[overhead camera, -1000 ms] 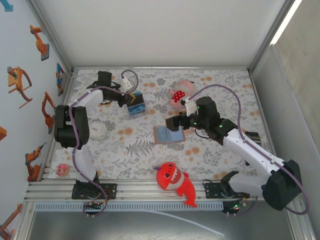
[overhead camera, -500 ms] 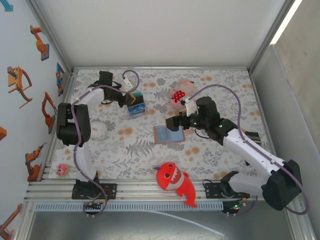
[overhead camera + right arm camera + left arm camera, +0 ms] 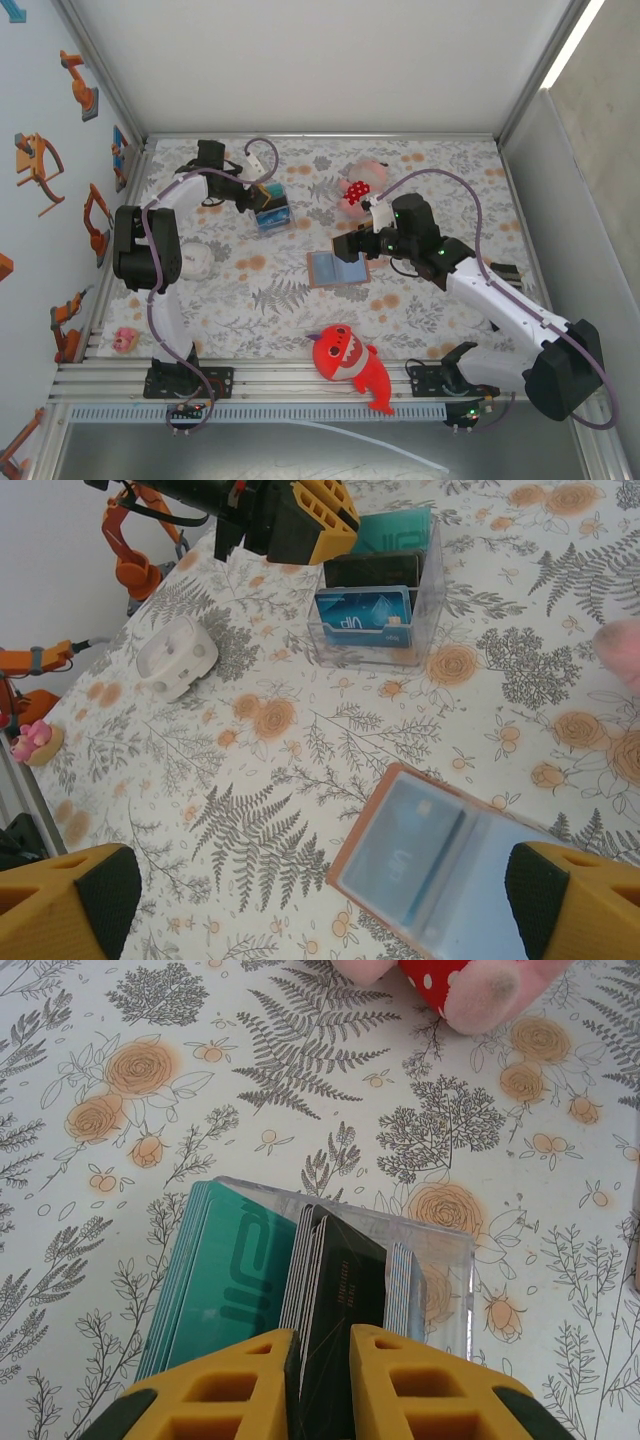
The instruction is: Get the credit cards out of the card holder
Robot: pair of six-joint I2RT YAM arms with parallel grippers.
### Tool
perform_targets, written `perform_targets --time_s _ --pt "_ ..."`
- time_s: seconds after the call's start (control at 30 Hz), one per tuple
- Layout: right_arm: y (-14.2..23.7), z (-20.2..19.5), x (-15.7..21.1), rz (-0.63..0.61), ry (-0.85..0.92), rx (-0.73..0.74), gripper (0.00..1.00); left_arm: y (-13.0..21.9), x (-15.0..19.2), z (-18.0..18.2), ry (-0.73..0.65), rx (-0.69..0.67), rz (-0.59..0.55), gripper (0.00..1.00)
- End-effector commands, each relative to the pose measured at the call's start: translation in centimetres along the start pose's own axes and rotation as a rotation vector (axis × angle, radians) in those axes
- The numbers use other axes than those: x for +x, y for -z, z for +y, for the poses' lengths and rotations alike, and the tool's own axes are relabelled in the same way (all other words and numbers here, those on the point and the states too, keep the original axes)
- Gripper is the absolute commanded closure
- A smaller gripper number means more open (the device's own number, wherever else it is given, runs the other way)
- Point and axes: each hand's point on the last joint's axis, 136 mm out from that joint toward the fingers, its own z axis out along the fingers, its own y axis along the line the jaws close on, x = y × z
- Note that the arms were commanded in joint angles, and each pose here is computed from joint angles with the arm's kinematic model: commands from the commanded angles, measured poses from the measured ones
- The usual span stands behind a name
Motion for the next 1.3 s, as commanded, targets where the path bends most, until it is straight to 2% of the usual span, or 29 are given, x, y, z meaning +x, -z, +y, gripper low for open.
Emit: perform_targets --time_s 0.0,0.13,0.27,0.37,0.4,0.6,0.83,0.9,1.07,1.27 --pt "0.1 -0.3 -0.5 0.000 -0.001 0.029 0.09 2.3 -2.1 -0.3 -0.024 -0.027 -0.045 0.78" --pt "-0.4 -1.1 0.2 0.029 -0.021 0.065 0.13 3.9 -3.4 -1.0 -0.020 -0.066 -0.095 0.75" --pt "-1.0 -2.0 1.1 0.061 -0.043 0.105 0.18 5.8 -4.7 -1.8 0.004 -0.137 -0.191 0.38" --pt "-1.4 -2.7 1.8 0.093 -0.053 0.147 0.20 7.1 -5.4 -2.7 0.034 -0.185 -0.272 0.15" --pt "-1.6 -2.9 2.1 0.109 -0.053 0.162 0.20 7.6 -5.6 -3.0 0.049 -0.201 -0.293 0.01" --pt "-2.5 -3.3 3.4 0.171 -0.032 0.217 0.21 8.7 -5.2 -5.9 0.121 -0.232 -0.337 0.03" --pt "-3.4 -3.6 4.2 0.201 -0.032 0.251 0.21 8.5 -3.5 -8.5 0.174 -0.408 -0.290 0.03" --pt "-3.7 -3.7 4.4 0.209 -0.033 0.263 0.21 8.9 -2.8 -8.5 0.234 -0.475 -0.294 0.03" --pt "-4.4 -4.3 5.1 0.225 -0.039 0.299 0.21 9.7 -1.6 -10.2 0.353 -0.537 -0.363 0.03" --pt "-5.9 -4.5 6.2 0.277 -0.027 0.347 0.22 10.0 2.0 -12.0 0.516 -0.678 -0.377 0.03"
